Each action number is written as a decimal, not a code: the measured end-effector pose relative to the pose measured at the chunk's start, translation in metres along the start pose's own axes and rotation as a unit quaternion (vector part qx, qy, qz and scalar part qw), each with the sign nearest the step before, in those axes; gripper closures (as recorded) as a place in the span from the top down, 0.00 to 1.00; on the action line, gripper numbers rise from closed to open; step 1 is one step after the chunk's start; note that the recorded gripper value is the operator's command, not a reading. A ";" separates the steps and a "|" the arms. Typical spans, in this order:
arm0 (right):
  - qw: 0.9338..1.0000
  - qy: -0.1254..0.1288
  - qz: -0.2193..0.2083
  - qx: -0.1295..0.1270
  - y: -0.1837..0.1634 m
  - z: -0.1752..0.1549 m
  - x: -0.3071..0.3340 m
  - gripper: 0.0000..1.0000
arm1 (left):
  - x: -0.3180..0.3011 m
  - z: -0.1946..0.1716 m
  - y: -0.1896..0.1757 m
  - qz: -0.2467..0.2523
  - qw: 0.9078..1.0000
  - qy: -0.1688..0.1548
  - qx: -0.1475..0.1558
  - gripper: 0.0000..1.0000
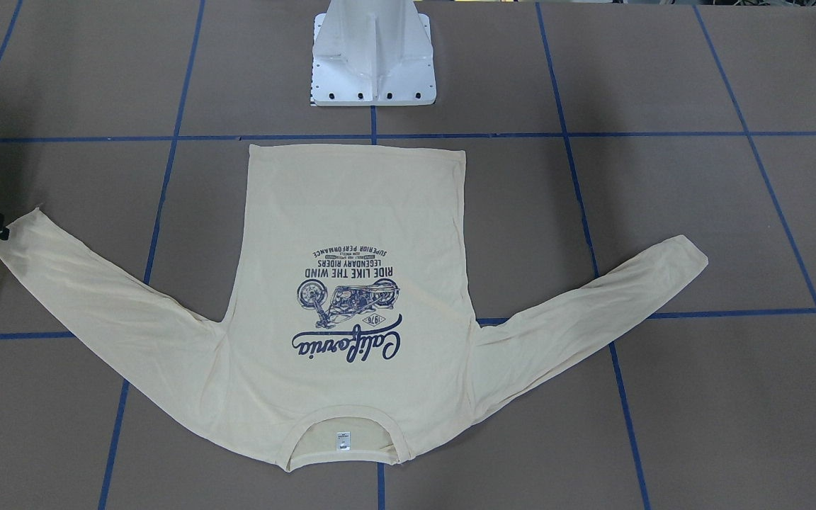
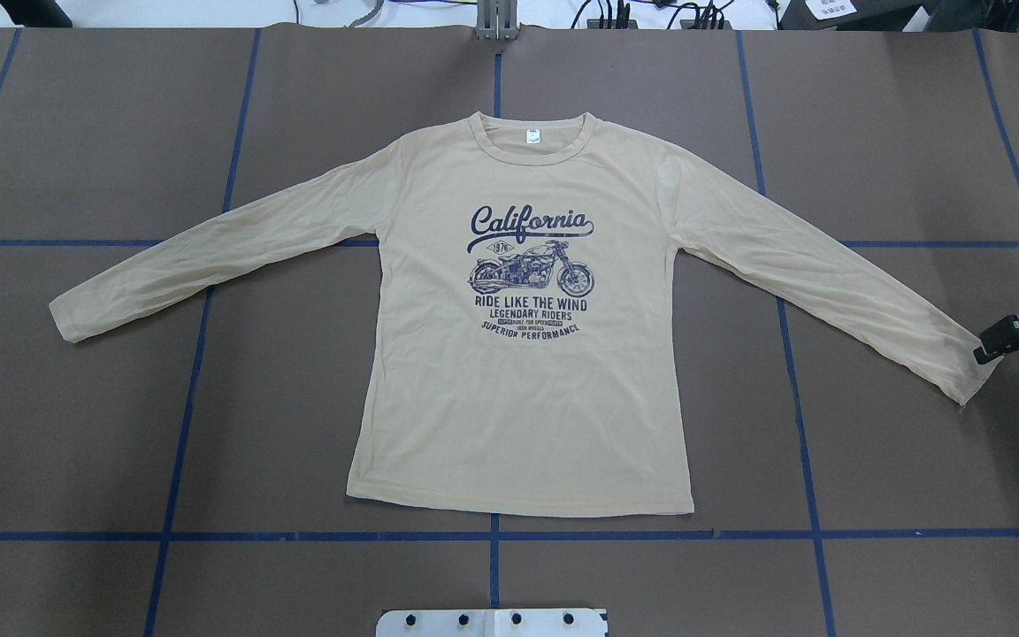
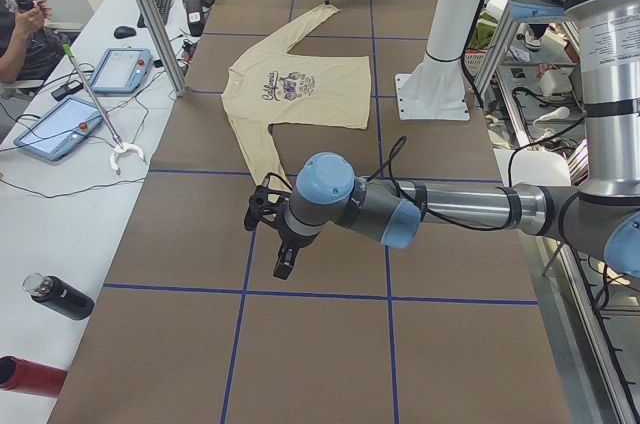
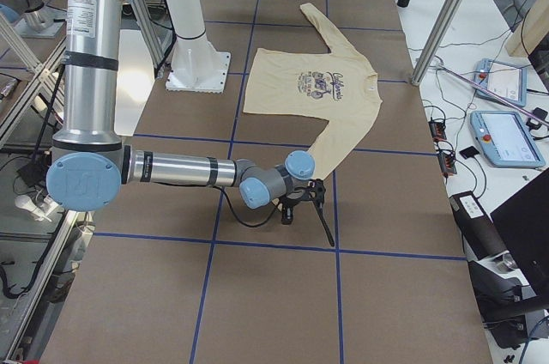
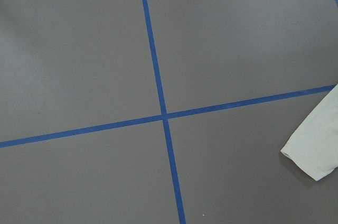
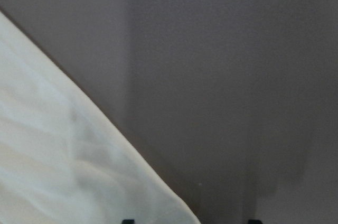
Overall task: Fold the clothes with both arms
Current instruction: 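Move the right gripper to the cuff of the sleeve nearest it and grasp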
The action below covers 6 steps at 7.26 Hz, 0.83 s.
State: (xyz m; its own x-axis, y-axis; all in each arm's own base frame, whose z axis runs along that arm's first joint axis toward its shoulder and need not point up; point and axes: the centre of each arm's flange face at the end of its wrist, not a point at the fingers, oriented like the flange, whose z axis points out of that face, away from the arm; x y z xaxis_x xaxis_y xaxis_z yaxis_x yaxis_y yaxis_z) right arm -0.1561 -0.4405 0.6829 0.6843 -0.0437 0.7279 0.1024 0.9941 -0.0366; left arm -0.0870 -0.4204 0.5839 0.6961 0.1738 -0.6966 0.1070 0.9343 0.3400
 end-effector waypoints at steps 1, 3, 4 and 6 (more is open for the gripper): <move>1.000 0.001 0.000 -0.001 0.000 0.001 0.001 0.14 | 0.000 0.000 0.000 -0.001 1.000 0.000 0.000 1.00; 1.000 0.001 0.000 -0.001 0.000 0.001 0.000 0.00 | -0.001 0.001 0.000 -0.001 1.000 0.000 -0.001 1.00; 1.000 0.001 0.000 0.000 -0.001 0.001 0.000 0.00 | -0.001 0.001 0.001 -0.002 1.000 0.000 -0.001 1.00; 1.000 -0.001 -0.001 0.000 -0.001 0.000 -0.001 0.00 | -0.002 0.001 0.001 -0.004 1.000 -0.001 -0.001 1.00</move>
State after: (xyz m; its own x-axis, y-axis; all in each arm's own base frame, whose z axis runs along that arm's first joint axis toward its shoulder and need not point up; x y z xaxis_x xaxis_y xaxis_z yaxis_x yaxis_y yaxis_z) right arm -0.1572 -0.4417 0.6823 0.6829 -0.0454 0.7291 0.1040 0.9939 -0.0355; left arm -0.0875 -0.4202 0.5857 0.6962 0.1668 -0.6982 0.1108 0.9360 0.3340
